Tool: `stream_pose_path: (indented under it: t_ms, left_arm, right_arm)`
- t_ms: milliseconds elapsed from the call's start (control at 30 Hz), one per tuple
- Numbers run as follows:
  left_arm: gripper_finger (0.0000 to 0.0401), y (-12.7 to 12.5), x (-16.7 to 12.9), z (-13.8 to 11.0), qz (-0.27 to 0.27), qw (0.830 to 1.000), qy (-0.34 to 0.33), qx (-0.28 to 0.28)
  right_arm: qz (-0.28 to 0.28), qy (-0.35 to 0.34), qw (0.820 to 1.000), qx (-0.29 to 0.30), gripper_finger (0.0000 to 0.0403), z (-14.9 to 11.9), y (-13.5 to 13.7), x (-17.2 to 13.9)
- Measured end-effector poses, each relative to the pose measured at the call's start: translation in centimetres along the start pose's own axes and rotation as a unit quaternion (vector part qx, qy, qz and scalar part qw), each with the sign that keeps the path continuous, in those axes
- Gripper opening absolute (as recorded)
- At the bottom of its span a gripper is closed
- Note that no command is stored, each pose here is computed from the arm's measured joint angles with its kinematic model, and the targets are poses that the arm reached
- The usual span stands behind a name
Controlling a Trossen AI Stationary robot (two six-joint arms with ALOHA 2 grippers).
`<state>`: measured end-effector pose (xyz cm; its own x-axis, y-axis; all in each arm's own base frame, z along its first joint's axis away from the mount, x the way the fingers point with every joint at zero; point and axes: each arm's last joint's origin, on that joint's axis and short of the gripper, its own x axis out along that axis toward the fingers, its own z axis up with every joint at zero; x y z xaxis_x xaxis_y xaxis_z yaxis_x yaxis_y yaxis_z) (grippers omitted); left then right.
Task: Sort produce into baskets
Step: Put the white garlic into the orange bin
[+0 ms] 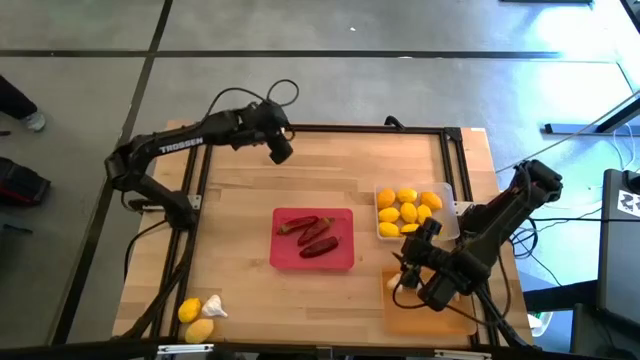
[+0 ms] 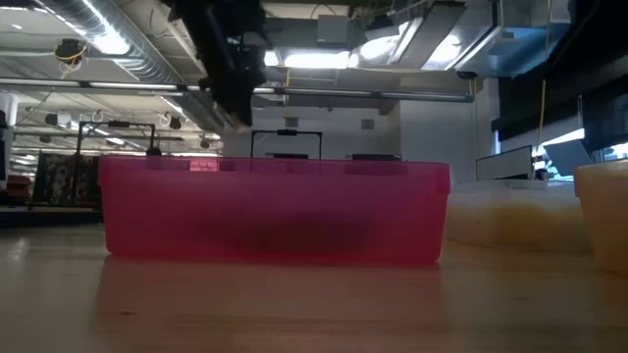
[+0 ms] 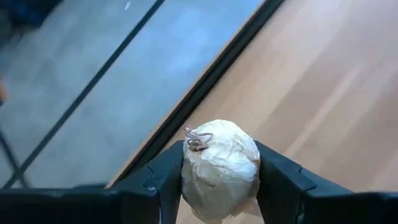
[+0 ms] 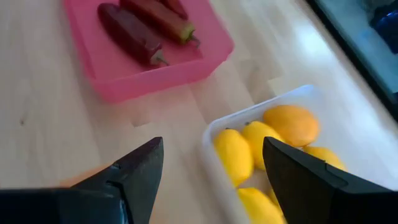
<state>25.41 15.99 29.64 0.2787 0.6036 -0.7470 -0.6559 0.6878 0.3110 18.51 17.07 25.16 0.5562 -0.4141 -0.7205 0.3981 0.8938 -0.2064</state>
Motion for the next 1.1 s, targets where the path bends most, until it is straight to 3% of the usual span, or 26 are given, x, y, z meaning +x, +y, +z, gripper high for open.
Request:
stream_pose_path:
  t_ms: [267, 533, 867, 1100]
  left_arm:
    - [0.0162, -4.8, -2.7, 1.1, -0.057, 0.993, -0.093, 0.041]
    - [0.0162, -9.1, -5.6, 1.8, -0.116, 0.972, -0.196, 0.063]
    - [0.0162, -13.4, -9.3, 1.3, -0.182, 0.939, -0.277, 0.097]
    - [0.0162, -15.2, -10.6, 0.4, -0.212, 0.926, -0.295, 0.102]
  right_arm:
    - [0.005, -0.017, 0.999, 0.027, 0.0271, 1.1, -2.9, -1.5]
    - [0.030, -0.032, 0.997, 0.063, 0.0271, 3.1, -4.2, -1.4]
    - [0.014, -0.015, 1.000, 0.016, 0.0271, 5.1, -5.6, 0.8]
    - [0.059, -0.024, 0.998, 0.009, 0.0271, 6.6, -5.9, 3.0]
